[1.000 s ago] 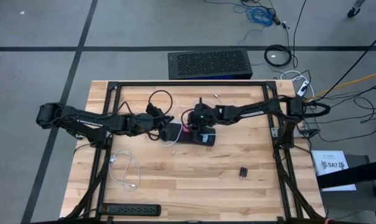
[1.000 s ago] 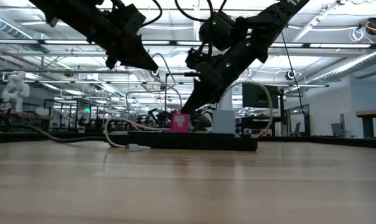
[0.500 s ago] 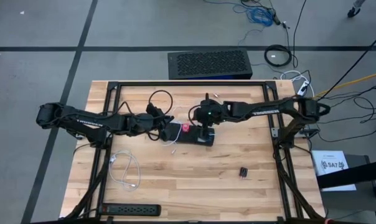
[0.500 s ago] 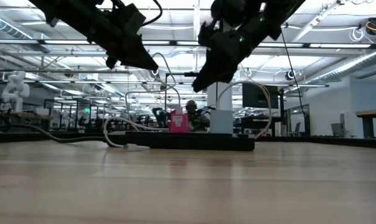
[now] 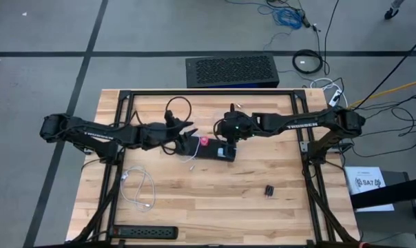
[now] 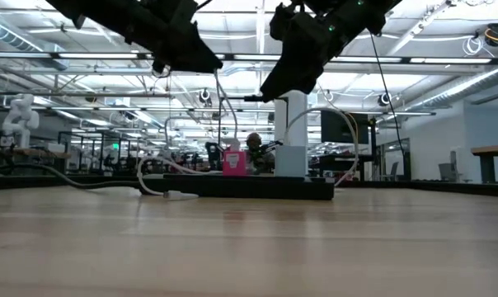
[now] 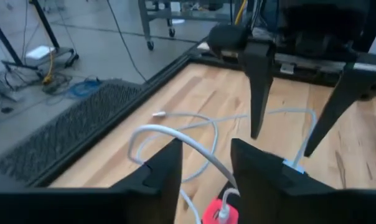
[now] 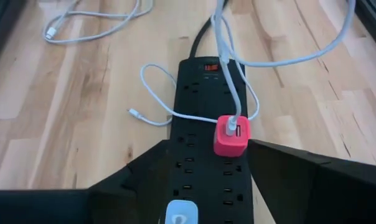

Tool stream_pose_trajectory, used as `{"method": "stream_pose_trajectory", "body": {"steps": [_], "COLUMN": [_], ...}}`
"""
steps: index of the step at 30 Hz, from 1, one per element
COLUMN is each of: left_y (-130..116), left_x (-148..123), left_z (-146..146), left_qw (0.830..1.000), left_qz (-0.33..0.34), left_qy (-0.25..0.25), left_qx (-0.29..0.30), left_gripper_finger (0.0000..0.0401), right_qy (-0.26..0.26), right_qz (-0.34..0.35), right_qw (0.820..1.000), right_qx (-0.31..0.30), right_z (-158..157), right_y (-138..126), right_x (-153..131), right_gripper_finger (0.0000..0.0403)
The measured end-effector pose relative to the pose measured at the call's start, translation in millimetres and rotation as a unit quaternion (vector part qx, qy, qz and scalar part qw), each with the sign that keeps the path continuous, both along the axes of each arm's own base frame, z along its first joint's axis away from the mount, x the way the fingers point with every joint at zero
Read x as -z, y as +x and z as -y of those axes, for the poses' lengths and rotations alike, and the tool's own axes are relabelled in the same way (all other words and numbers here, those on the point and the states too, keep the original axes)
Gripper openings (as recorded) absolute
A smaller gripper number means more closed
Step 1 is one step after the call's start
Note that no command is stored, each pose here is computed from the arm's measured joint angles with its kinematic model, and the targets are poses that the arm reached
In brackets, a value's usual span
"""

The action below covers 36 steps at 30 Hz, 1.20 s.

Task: Insert USB
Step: Move the center black outlet extension to the top left of the table

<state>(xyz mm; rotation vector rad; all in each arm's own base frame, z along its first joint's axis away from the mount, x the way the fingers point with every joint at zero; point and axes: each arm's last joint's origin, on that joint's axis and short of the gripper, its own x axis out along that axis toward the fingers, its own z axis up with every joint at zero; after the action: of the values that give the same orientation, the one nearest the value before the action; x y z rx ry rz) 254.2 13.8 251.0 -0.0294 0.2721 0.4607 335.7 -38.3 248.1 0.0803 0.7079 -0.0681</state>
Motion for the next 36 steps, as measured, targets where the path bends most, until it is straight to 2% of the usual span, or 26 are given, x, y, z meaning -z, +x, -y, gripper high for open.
{"method": "stream_pose_trajectory", "body": {"steps": [6, 10, 14, 19, 22, 24, 27, 30, 33, 36], "left_y": [2.0, -3.1, -17.6, -47.2, -63.2, -69.4, -73.0, -71.4, -71.5, -72.6], "left_x": [-9.7, -24.7, -47.9, -73.2, -74.0, -66.3, -42.0, -17.9, -9.9, -10.5], "left_z": [-1.7, -6.7, -9.0, -6.7, -4.2, -2.4, 1.6, 7.3, 13.6, 19.6], "left_qw": [0.999, 0.999, 0.999, 0.999, 1.0, 0.999, 0.996, 0.993, 0.992, 0.993], "left_qz": [-0.003, -0.011, -0.005, 0.012, 0.0, -0.021, -0.072, -0.107, -0.109, -0.103], "left_qy": [0.032, 0.041, 0.042, 0.049, 0.025, 0.003, -0.024, -0.034, -0.033, -0.022], "left_qx": [0.004, -0.011, -0.02, -0.016, -0.017, -0.025, -0.047, -0.041, -0.046, -0.05], "left_gripper_finger": [0.0179, 0.0191, 0.0192, 0.019, 0.0167, 0.0135, 0.0072, 0.0014, 0.0009, 0.0005], "right_qy": [0.004, 0.006, 0.01, 0.023, 0.035, 0.037, 0.037, 0.047, 0.033, 0.009], "right_qz": [-0.011, -0.007, -0.003, -0.001, -0.017, -0.017, -0.024, -0.039, -0.059, -0.088], "right_qw": [1.0, 1.0, 1.0, 1.0, 0.999, 0.999, 0.999, 0.998, 0.998, 0.996], "right_qx": [0.0, -0.006, -0.011, -0.015, -0.014, -0.016, -0.027, -0.029, -0.016, 0.005], "right_z": [-1.5, -5.9, -12.0, -22.1, -27.5, -32.4, -41.5, -48.5, -50.9, -49.6], "right_y": [-3.5, -3.5, -3.0, 2.7, 11.8, 20.5, 33.7, 43.6, 55.5, 67.4], "right_x": [-1.1, -2.5, -4.0, 0.9, 16.8, 28.7, 52.3, 70.2, 82.0, 94.4], "right_gripper_finger": [0.0206, 0.0206, 0.0206, 0.0201, 0.0175, 0.0146, 0.009, 0.0041, 0.0012, 0.0003]}}
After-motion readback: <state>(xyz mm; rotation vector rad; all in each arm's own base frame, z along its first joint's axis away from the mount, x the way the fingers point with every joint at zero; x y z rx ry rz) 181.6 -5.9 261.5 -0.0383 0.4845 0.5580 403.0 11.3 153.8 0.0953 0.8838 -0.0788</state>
